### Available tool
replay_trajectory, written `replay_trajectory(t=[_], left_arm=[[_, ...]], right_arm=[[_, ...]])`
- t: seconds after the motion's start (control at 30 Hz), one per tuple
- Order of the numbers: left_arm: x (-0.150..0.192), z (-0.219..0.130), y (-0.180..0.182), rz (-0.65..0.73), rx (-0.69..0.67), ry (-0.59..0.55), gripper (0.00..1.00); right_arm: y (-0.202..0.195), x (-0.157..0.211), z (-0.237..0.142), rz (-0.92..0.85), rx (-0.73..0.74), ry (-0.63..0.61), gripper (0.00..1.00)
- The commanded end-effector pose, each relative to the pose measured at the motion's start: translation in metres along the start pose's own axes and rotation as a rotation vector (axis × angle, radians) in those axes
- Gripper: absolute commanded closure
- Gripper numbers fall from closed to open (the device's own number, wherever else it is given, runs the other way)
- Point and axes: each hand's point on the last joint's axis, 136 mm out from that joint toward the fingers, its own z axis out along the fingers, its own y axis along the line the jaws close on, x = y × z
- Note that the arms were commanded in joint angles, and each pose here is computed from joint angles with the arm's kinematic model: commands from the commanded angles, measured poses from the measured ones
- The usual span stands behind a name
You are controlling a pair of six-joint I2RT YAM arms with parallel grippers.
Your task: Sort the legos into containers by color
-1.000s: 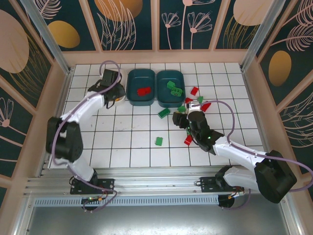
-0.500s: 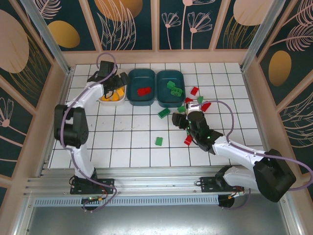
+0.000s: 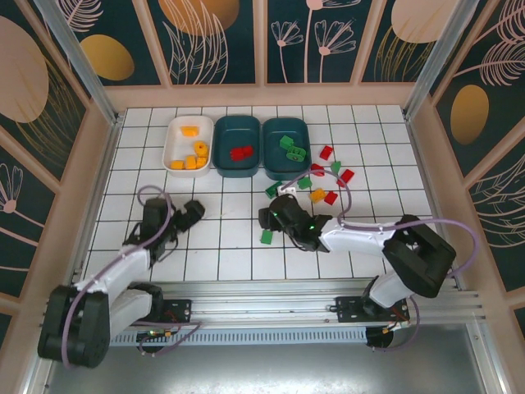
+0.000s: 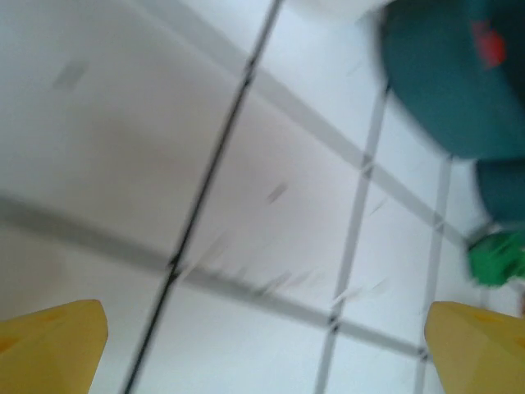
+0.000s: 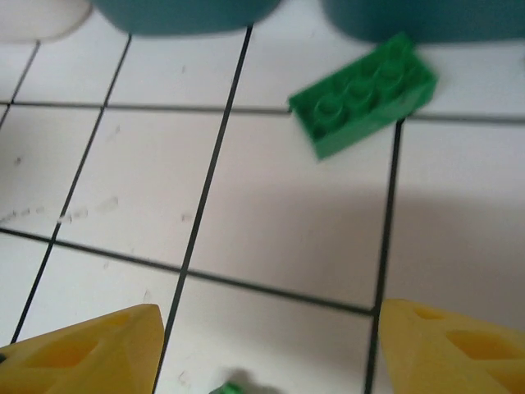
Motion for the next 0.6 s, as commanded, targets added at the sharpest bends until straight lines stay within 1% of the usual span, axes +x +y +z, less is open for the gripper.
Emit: replay_trajectory(t=[0.0, 0.07, 0.17, 0.3, 0.47, 0.57], left_arm=[[-0.030, -0.025, -0.029, -0.021, 0.136, -0.165, 0.01], [-0.035, -0.037, -0.033, -0.010, 0.154, -0.208, 0.02], [-0.041, -0.051, -0.044, -0.004, 0.214, -0.250, 0.02], [-0.038, -0.055, -0.045, -0.003, 0.230, -0.246, 0.01], [-0.030, -0.053, -0.041, 0.011, 0.221, -0.215, 0.02], [-0.029, -0.055, -0.041, 0.023, 0.218, -0.213, 0.01]], right_arm=[[-0.001, 0.023, 0.005, 0.076, 0.081, 0.071, 0.29], [0.004, 0.038, 0.012, 0.082, 0.103, 0.117, 0.30], [0.004, 0.058, 0.021, 0.098, 0.157, 0.176, 0.36], [0.004, 0.061, 0.020, 0.092, 0.217, 0.171, 0.39], [0.006, 0.067, 0.025, 0.068, 0.230, 0.202, 0.53], [0.010, 0.073, 0.026, 0.042, 0.242, 0.221, 0.53]])
